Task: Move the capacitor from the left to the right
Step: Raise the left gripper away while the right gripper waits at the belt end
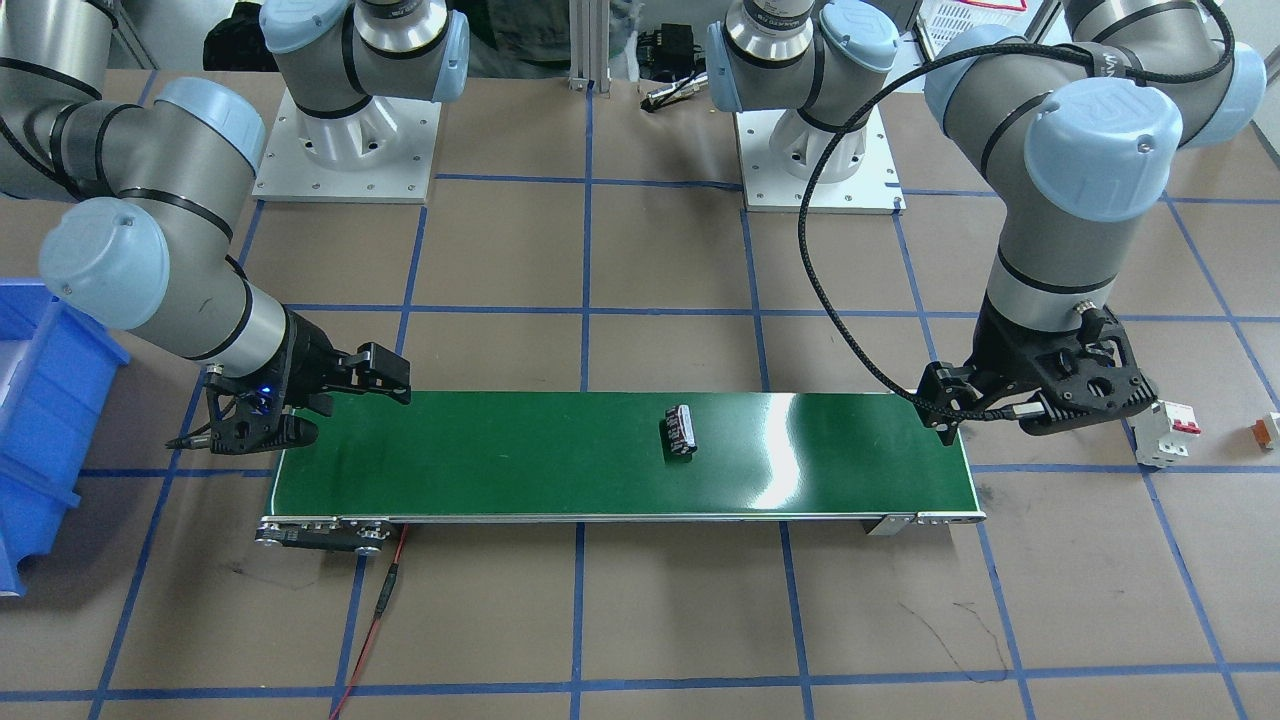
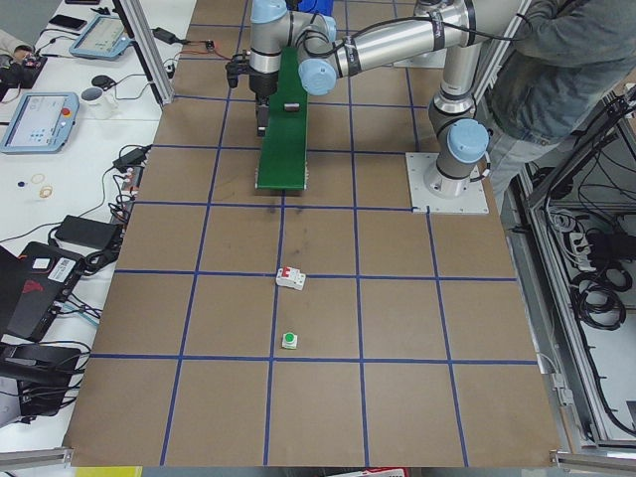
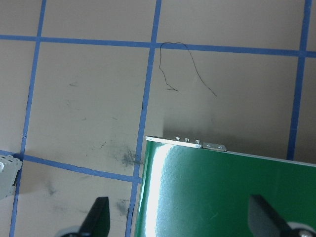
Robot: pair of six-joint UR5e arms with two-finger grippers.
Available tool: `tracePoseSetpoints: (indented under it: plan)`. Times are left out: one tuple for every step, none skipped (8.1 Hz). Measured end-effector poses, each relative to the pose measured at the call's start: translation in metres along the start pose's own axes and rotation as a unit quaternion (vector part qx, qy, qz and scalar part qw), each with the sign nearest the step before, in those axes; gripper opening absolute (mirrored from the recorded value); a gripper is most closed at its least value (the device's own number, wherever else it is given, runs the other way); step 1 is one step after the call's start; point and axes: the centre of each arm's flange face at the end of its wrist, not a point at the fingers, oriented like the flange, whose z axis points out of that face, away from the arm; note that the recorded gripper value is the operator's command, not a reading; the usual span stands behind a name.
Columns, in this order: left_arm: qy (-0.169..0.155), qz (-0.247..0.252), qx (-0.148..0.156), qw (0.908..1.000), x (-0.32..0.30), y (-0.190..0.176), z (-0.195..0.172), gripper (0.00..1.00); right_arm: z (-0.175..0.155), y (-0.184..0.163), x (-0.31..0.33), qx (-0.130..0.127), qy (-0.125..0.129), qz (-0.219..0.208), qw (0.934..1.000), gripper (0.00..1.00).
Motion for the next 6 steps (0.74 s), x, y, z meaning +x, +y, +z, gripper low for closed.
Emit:
tracePoseSetpoints:
  plan:
    - [0.001, -0.003, 0.0, 1.0, 0.0, 0.0, 0.0, 1.0, 0.003, -0.001, 0.0, -0.001, -0.006, 0.0, 1.0, 0.97]
    - [0.001, -0.004, -0.001, 1.0, 0.0, 0.0, 0.001, 1.0, 0.005, -0.001, 0.0, -0.002, -0.009, 0.001, 1.0, 0.97]
    - [0.001, -0.005, -0.001, 1.0, 0.0, 0.0, 0.002, 1.0, 0.005, -0.002, 0.001, -0.002, -0.01, 0.001, 0.9999, 0.99]
    - [0.001, -0.005, -0.001, 1.0, 0.0, 0.0, 0.002, 1.0, 0.005, -0.002, 0.003, -0.002, -0.01, 0.001, 0.9999, 1.0]
    - [0.001, -0.005, -0.001, 1.0, 0.0, 0.0, 0.002, 1.0, 0.004, -0.002, 0.006, -0.002, -0.01, 0.002, 1.0, 1.0]
    - [0.001, -0.005, -0.001, 1.0, 0.001, 0.0, 0.003, 1.0, 0.003, -0.003, 0.01, -0.001, -0.009, 0.004, 1.0, 1.0]
